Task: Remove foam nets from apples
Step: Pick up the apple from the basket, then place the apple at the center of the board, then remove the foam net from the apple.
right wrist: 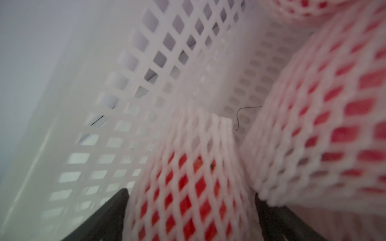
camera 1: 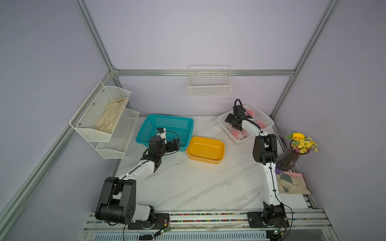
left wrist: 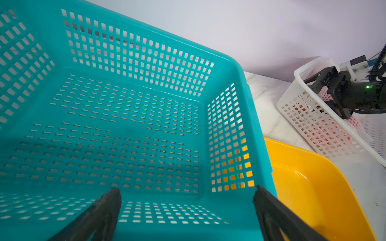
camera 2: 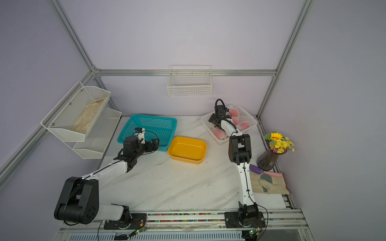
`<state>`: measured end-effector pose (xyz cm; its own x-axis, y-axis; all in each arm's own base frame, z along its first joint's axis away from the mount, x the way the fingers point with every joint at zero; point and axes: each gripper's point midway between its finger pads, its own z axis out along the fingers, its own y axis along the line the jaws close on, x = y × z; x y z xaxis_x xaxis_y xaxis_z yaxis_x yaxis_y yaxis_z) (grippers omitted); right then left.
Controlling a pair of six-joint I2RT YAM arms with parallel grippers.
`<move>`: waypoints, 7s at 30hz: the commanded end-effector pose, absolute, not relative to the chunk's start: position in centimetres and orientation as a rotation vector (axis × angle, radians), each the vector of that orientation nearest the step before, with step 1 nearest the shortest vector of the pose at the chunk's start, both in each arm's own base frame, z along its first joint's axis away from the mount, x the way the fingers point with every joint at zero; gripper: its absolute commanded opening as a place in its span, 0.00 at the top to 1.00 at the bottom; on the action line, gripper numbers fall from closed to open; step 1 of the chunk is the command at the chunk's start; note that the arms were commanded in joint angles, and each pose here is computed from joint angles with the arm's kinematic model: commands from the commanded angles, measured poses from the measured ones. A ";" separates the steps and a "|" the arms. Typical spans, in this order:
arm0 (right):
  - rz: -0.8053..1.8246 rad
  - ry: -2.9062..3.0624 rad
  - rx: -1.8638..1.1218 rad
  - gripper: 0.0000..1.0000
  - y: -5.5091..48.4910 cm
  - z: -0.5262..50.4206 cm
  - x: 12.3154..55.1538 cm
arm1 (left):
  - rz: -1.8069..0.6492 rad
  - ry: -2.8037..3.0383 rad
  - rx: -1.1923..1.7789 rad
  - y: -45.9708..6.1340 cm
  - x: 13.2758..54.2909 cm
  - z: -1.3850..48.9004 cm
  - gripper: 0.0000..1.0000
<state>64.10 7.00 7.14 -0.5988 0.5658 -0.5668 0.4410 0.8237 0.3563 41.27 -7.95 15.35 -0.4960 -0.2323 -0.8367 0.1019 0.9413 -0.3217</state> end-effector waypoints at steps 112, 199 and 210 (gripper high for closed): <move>0.529 1.476 -1.638 0.29 34.4 6.2 24.1 | -0.575 2.142 -0.088 -11.9 29.4 16.2 0.00; 0.618 1.900 -1.410 0.53 39.5 12.4 26.4 | -0.725 2.418 -0.209 -11.5 28.8 11.2 0.08; 0.641 1.622 -1.452 0.51 39.5 11.1 25.1 | -0.893 2.348 -0.079 -14.3 28.2 13.8 0.13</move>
<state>25.20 38.09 9.36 -0.1051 -0.6198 -0.7777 -0.9641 0.2552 -0.0732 27.24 -12.78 10.34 -0.8460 -0.2976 -0.4425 0.0256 0.8061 -0.5912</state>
